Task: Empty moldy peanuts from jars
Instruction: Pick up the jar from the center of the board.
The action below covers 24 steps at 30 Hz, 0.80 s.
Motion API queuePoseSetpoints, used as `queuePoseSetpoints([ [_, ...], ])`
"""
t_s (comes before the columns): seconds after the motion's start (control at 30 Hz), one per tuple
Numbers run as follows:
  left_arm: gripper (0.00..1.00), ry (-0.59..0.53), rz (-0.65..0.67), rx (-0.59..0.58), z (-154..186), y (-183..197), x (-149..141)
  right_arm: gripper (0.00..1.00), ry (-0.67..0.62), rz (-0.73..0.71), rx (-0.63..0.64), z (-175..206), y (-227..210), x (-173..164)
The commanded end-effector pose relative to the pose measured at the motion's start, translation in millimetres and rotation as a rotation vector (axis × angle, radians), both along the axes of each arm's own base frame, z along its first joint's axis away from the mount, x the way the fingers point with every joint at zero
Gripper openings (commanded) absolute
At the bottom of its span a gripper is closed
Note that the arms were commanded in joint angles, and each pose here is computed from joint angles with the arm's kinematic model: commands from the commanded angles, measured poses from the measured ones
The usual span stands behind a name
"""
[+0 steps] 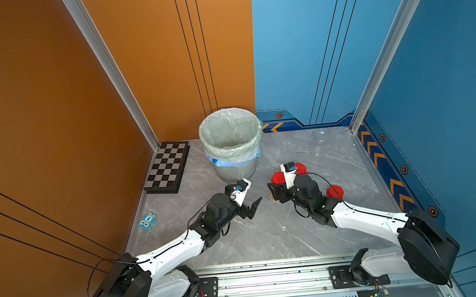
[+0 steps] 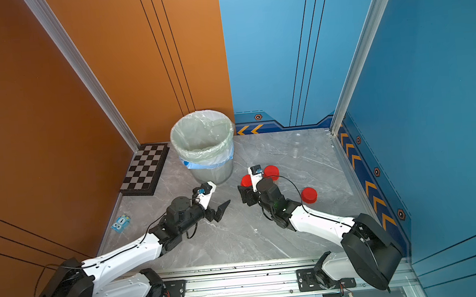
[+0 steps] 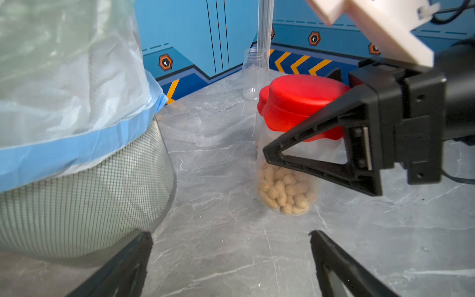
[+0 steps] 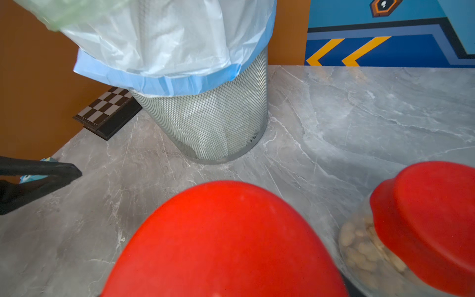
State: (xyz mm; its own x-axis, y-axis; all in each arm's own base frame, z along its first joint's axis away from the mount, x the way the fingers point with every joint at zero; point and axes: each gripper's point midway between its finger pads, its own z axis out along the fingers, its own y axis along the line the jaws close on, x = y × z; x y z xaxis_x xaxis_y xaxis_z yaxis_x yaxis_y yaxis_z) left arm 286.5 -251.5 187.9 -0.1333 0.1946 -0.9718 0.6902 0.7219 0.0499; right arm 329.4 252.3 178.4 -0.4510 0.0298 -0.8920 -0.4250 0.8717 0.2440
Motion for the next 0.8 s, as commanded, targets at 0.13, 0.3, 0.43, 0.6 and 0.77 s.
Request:
queuePoseSetpoints([
  [0.13, 0.98, -0.099, -0.116, -0.029, 5.9, -29.6, 1.7, 0.57, 0.007, -0.002, 0.094, 69.1, -3.3, 4.9],
  [0.3, 0.98, -0.142, -0.147, -0.078, 19.1, -41.2, 6.1, 0.58, 0.001, 0.021, 0.125, 84.0, 1.5, 2.8],
  [0.43, 0.98, -0.173, -0.178, -0.111, 28.7, -47.9, 3.8, 0.58, 0.031, 0.033, 0.142, 82.4, 7.5, 4.4],
  [0.6, 0.98, -0.200, -0.200, -0.119, 28.8, -54.3, 1.8, 0.58, 0.037, 0.055, 0.198, 88.3, 14.1, 2.3],
  [0.77, 0.98, -0.210, -0.200, -0.131, 27.1, -59.3, 6.6, 0.58, 0.042, 0.083, 0.231, 92.9, 21.2, -0.1],
])
